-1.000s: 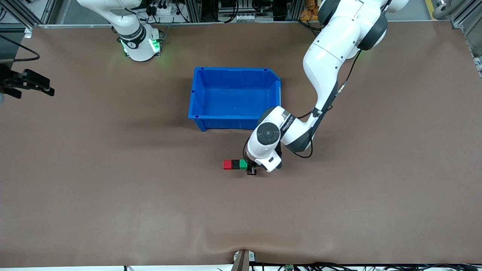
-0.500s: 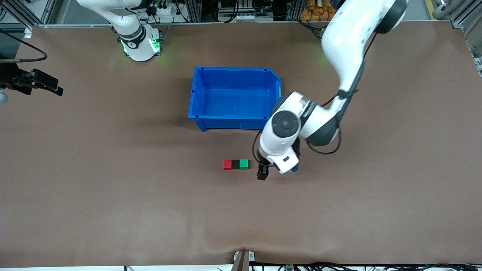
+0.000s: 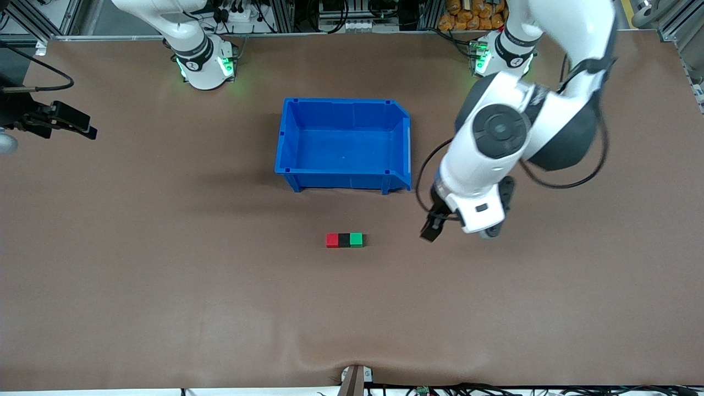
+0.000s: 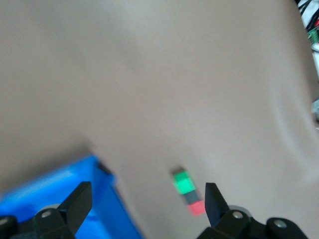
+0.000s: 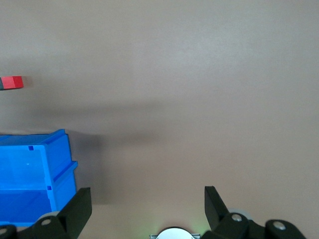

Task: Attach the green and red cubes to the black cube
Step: 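Open the left gripper and lift it away from the cubes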

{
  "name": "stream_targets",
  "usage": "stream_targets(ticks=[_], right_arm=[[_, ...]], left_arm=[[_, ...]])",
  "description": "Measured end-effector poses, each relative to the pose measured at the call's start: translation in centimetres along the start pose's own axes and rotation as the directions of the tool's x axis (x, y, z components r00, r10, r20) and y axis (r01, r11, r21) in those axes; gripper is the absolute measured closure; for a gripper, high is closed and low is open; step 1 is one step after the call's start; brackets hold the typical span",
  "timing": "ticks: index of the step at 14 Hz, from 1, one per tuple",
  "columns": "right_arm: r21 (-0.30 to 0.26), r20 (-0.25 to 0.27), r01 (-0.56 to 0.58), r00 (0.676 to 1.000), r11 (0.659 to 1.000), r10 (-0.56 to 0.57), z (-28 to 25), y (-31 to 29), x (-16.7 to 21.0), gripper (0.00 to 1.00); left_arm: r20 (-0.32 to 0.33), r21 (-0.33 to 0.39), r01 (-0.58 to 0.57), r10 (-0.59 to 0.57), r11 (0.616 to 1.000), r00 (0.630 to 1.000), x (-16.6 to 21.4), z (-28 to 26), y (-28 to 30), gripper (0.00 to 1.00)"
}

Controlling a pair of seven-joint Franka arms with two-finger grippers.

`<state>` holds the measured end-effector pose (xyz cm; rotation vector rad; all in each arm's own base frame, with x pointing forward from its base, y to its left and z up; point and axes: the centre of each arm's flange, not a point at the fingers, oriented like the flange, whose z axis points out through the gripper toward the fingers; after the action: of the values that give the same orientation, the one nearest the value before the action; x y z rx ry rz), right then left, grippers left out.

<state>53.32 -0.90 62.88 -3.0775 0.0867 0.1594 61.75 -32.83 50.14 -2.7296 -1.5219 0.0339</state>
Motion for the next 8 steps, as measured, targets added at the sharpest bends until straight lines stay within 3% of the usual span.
stream_targets(ticks=[4, 8], right_arm=[[-0.002, 0.0, 0.007, 1.0, 1.0, -0.007, 0.0, -0.4, 0.0, 0.0], [-0.003, -0.002, 0.006, 1.0, 1.0, -0.006, 0.0, -0.3, 0.0, 0.0]], left_arm=[[-0.025, -0.003, -0.177, 0.177, 0.984, 0.984, 4.1, -8.8, -5.4, 0.0], [-0.034, 0.02, -0.4, 0.401, 0.916, 0.916, 10.7, -15.5, -12.5, 0.0]])
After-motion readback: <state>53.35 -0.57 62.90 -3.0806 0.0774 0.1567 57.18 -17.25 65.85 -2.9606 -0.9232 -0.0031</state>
